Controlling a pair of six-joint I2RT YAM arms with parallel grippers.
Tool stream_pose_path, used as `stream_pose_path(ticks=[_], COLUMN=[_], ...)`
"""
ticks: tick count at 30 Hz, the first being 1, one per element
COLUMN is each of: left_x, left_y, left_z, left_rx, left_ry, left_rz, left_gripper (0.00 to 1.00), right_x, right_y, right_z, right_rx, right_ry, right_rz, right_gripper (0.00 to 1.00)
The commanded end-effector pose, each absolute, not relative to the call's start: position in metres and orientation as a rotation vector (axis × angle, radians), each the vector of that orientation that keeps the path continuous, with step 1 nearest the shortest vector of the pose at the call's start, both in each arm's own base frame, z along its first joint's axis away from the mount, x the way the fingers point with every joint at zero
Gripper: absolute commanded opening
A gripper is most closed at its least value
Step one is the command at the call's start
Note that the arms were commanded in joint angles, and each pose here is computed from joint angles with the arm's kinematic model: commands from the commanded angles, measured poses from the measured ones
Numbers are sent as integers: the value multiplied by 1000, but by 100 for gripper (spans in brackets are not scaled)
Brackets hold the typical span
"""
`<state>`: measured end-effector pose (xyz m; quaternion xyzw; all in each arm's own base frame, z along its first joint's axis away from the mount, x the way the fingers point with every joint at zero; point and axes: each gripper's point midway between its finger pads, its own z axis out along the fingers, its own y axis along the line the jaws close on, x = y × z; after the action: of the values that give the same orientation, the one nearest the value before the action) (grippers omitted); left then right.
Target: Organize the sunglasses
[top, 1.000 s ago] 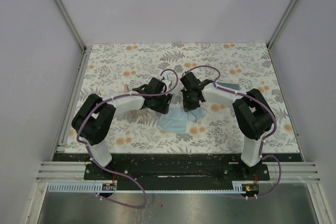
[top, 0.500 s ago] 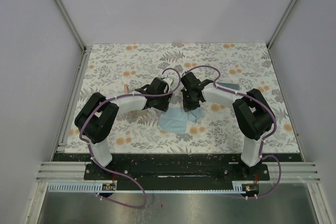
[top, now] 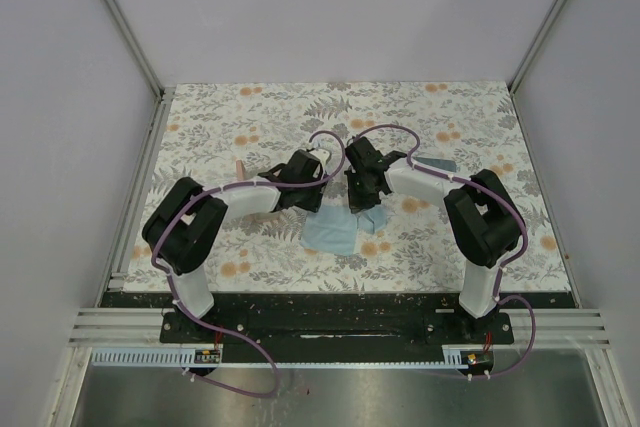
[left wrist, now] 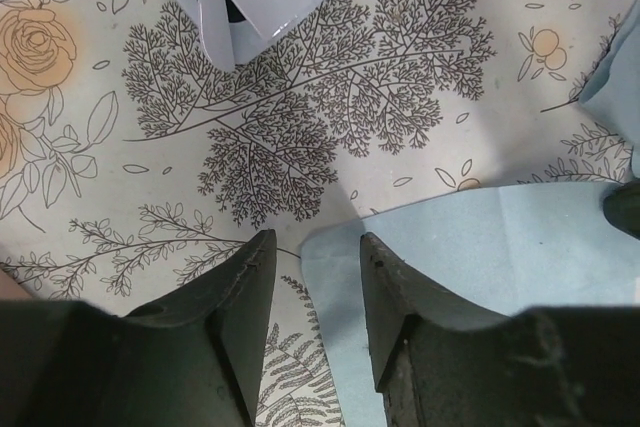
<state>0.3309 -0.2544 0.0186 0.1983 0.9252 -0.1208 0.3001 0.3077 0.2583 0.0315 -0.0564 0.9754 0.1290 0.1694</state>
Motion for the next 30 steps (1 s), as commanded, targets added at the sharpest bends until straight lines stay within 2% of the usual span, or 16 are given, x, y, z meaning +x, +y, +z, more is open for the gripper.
stream_pose_path(ticks=[1, 15, 18, 21, 27, 30], left_x=[291, 268, 267, 266, 257, 253], left_y=[-234, -235, -233, -234, -230, -228], left_z=[-11, -34, -37, -39, -48, -50], left_rx=[544, 527, 528, 530, 500, 496], left_ry=[2610, 2664, 2673, 2685, 2725, 2733], left_rz=[-285, -292, -282, -281, -275, -269], left_gripper=[44, 36, 31, 21, 20, 12], right_x=[313, 310, 311, 311, 310, 311], right_y=[263, 261, 261, 262, 262, 261], right_z=[56, 54, 54, 55, 55, 54], right_rx=[-151, -146, -146, -145, -143, -141], right_ry=[2728, 2733, 2731, 2729, 2728, 2731], right_rz=[426, 421, 422, 426, 430, 427], right_gripper=[0, 0, 0, 0, 0, 0])
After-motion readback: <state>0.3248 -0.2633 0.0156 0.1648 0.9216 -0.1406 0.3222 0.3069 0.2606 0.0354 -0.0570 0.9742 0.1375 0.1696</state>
